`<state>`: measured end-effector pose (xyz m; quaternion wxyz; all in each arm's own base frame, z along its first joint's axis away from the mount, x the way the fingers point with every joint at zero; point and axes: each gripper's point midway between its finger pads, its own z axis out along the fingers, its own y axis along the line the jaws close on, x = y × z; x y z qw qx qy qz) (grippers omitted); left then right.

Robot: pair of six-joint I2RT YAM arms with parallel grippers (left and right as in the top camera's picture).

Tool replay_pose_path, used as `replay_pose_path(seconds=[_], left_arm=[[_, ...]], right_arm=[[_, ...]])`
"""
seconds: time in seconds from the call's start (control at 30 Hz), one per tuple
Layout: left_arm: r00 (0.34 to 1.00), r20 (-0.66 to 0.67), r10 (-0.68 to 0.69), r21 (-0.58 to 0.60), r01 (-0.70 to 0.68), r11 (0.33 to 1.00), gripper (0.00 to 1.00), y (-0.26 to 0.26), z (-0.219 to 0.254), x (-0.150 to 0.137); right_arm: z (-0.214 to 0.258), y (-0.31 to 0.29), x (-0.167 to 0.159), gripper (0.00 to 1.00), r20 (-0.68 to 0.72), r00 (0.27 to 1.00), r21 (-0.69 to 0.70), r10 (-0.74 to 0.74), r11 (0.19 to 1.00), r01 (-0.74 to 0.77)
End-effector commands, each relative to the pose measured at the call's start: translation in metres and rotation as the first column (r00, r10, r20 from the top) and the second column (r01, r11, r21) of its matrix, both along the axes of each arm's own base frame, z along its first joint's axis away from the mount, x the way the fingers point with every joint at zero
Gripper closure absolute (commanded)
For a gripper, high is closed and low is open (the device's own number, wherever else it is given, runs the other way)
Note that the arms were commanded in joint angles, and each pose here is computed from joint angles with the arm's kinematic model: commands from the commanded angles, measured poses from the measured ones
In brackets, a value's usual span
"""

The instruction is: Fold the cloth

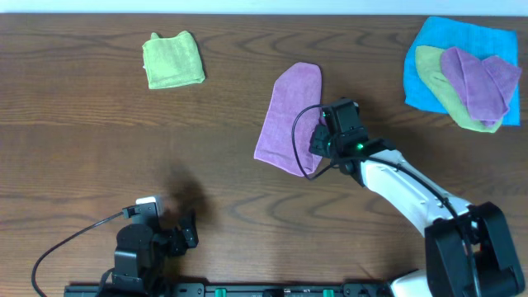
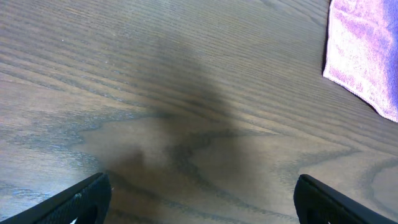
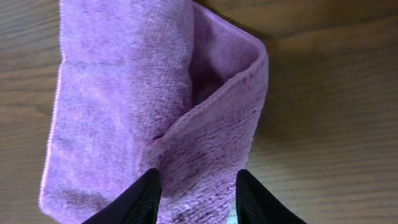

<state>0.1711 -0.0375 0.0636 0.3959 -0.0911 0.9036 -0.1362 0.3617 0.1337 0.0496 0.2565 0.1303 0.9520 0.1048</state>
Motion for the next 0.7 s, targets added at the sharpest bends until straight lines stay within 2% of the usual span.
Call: replay_pose_path(seconds=[0.0, 0.03, 0.07, 0.13, 0.2, 0.3, 0.37, 0.4, 0.57, 0.67], left_arm=[[0.999, -0.042, 0.010, 0.012, -0.010, 1.000, 0.05, 0.003, -0.013, -0.005], [0.999, -0.042, 0.010, 0.012, -0.010, 1.000, 0.05, 0.003, -0.013, -0.005], [0.999, -0.042, 0.010, 0.012, -0.010, 1.000, 0.05, 0.003, -0.013, -0.005], [0.999, -0.042, 0.010, 0.012, -0.010, 1.000, 0.05, 0.003, -0.013, -0.005], [0.999, -0.042, 0.010, 0.012, -0.010, 1.000, 0.05, 0.003, -0.013, -0.005], [0.999, -0.042, 0.010, 0.012, -0.010, 1.000, 0.05, 0.003, -0.013, -0.005], [0.999, -0.042, 0.010, 0.012, -0.010, 1.000, 0.05, 0.003, -0.013, -0.005], [0.999, -0.042, 0.010, 0.012, -0.010, 1.000, 0.05, 0.003, -0.013, -0.005], [0.999, -0.042, 0.010, 0.012, -0.010, 1.000, 0.05, 0.003, -0.013, -0.005], [0.999, -0.042, 0.010, 0.012, -0.010, 1.000, 0.05, 0.003, -0.013, -0.005]], right_arm=[[-0.001, -0.011, 0.008, 0.55, 0.033, 0.999, -0.037, -0.027, 0.999, 0.028], [0.002, -0.011, 0.013, 0.37, 0.055, 0.998, -0.030, -0.031, 0.999, 0.033], [0.006, -0.010, 0.018, 0.34, 0.077, 0.996, -0.020, -0.035, 0.999, 0.036], [0.012, -0.004, 0.026, 0.36, 0.111, 0.994, 0.018, -0.027, 1.000, 0.025], [0.016, 0.007, 0.027, 0.34, 0.116, 0.993, 0.078, -0.007, 0.997, -0.002], [0.017, 0.014, 0.026, 0.42, 0.100, 0.995, 0.135, -0.014, 0.991, 0.000], [0.016, 0.011, 0.026, 0.61, 0.099, 0.995, 0.130, -0.031, 0.991, 0.018], [0.015, 0.010, 0.027, 0.66, 0.099, 0.994, 0.127, -0.035, 0.992, 0.022], [0.005, 0.000, 0.027, 0.65, 0.072, 0.996, 0.110, -0.057, 0.993, 0.049], [-0.005, -0.005, 0.029, 0.60, 0.053, 0.994, 0.106, -0.094, 0.990, 0.088]])
